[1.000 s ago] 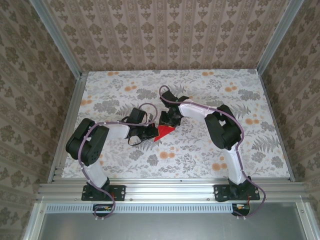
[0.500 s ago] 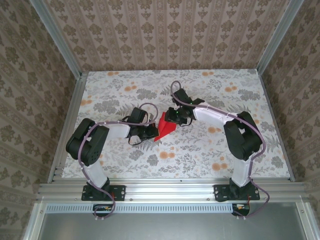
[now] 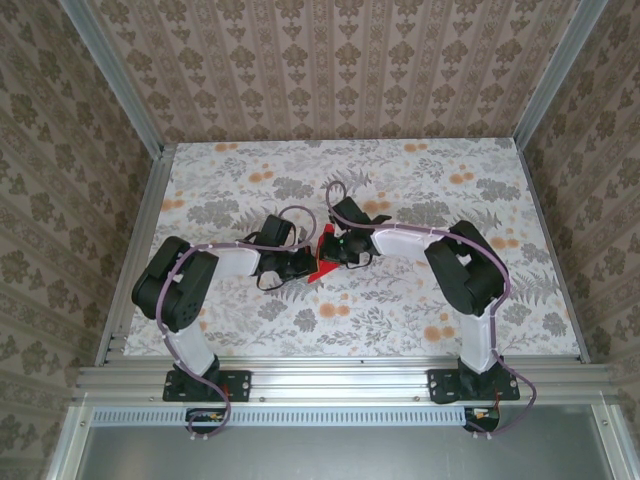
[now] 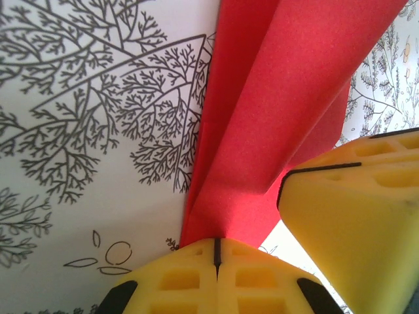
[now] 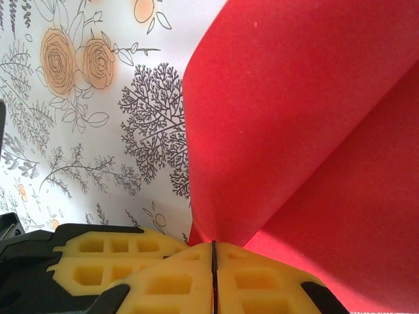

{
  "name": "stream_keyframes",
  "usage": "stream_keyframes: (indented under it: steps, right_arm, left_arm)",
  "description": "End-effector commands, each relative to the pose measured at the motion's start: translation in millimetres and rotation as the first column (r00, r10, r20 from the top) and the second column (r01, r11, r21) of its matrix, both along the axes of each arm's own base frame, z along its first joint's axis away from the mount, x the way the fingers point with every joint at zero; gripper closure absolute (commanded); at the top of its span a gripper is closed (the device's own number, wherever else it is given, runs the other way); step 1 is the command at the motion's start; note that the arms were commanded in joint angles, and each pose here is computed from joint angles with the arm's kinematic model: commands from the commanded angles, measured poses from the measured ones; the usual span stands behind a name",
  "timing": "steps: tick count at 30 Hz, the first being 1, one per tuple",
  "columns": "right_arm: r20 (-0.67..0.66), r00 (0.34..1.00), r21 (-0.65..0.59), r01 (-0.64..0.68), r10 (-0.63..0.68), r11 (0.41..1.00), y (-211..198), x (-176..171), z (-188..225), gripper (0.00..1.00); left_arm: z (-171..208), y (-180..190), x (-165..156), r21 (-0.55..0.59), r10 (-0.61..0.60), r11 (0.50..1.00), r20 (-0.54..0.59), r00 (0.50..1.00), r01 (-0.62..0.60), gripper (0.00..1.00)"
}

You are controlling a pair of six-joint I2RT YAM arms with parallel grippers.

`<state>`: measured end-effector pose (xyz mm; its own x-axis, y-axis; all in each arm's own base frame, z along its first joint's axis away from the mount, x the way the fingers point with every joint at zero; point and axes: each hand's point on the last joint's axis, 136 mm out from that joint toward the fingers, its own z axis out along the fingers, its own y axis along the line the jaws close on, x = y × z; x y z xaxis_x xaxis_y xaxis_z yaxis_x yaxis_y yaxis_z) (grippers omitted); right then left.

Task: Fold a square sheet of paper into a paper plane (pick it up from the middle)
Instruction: Fourth fold the wing at the center of the table.

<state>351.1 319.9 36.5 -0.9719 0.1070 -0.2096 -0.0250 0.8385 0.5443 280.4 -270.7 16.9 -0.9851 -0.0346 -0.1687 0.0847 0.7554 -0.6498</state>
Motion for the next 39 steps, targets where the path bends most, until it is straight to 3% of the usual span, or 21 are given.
stream_keyframes:
  steps: [1, 18, 39]
  right_arm:
    - [-0.022, 1.000, 0.020, -0.005, 0.006, 1.000, 4.5, -1.7, -9.3, 0.92]
    - [-0.031, 0.999, -0.016, 0.012, -0.012, 1.000, -11.4, 15.5, -35.5, 0.97]
    - [-0.002, 0.996, -0.017, 0.093, -0.093, 0.996, -60.9, 81.1, -37.6, 0.95]
  left_arm:
    - [-56.8, 41.8, -37.8, 0.230, 0.046, 0.973, -0.155, 0.987, -0.009, 1.00]
    - [-54.5, 41.4, -38.8, 0.228, 0.041, 0.974, -0.158, 0.987, -0.004, 1.00]
    - [-58.1, 46.3, -55.0, 0.241, 0.006, 0.969, -0.197, 0.980, 0.043, 1.00]
